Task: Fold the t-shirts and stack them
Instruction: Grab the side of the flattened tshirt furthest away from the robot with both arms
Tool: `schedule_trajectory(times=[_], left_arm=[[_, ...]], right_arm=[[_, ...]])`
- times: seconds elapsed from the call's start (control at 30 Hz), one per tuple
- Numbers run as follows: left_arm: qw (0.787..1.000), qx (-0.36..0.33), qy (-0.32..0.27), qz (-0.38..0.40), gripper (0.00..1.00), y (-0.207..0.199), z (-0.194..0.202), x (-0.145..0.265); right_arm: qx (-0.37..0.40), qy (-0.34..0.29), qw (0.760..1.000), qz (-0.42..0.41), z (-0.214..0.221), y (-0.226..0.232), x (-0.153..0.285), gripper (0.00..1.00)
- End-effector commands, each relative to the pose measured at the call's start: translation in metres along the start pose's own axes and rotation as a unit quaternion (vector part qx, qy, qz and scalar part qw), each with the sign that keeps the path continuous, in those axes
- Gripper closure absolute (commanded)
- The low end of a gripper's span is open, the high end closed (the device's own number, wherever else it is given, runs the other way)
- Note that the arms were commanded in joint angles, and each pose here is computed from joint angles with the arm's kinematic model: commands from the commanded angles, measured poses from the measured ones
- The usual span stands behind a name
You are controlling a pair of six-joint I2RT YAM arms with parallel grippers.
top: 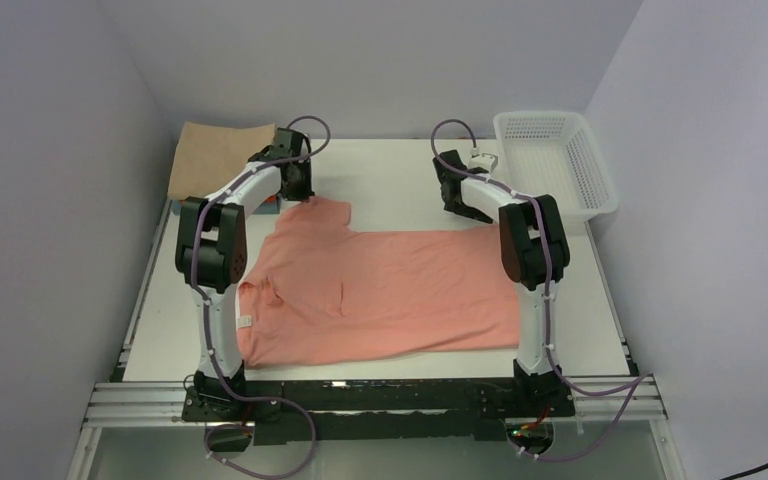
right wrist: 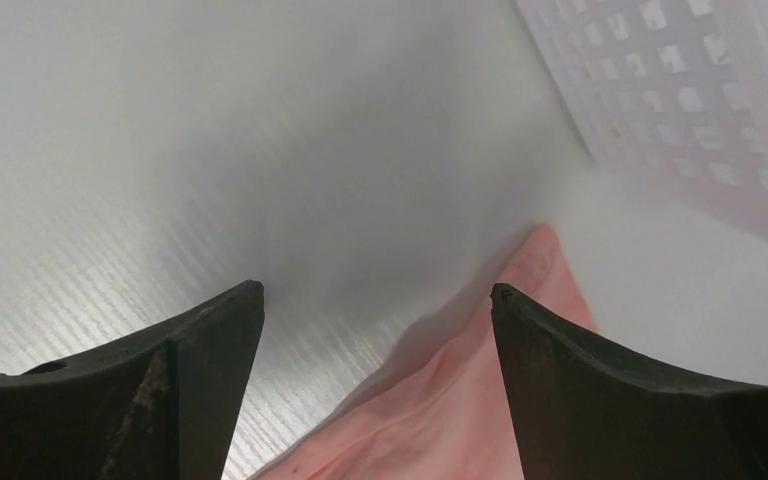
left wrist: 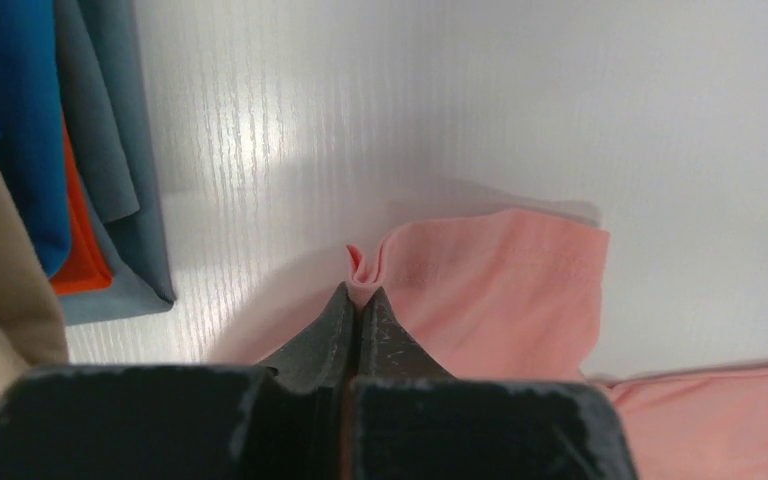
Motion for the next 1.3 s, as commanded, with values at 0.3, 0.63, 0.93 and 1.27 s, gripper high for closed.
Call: schedule_trajectory(times=[0.3, 0.63, 0.93, 1.27], left_arm=[[0.998, 0.004, -0.065, 0.025, 1.00, -0.007, -0.011, 0.043], [0.993, -0.010, -0.092, 0.072, 1.00, -0.017, -0.012, 0.055], [0.985, -0.005, -0.117, 0.126, 1.00, -0.028, 0.014, 0.091], [0.986, -0.014, -0.124, 0.111, 1.00, -0.040, 0.076, 0.137]], right_arm=[[-0.008, -0.020, 0.998, 0.062, 0.010, -0.042, 0.006, 0.62], [-0.018, -0.048, 0.999, -0.011, -0.010, -0.024, 0.014, 1.00], [-0.013, -0.064, 0.994, -0.084, -0.008, -0.037, 0.052, 1.00], [0.008, -0.052, 0.993, -0.102, 0.022, -0.069, 0.090, 1.00]])
Point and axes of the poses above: each gripper's point midway between its finger pads, its own x axis back along the fingers, its own y axis along the line the jaws close on, z = x × y, the point moved 6 cm from there along x, back along the fingers, and after that the axes turned 7 degrees about -x, right-handed, at the moved point
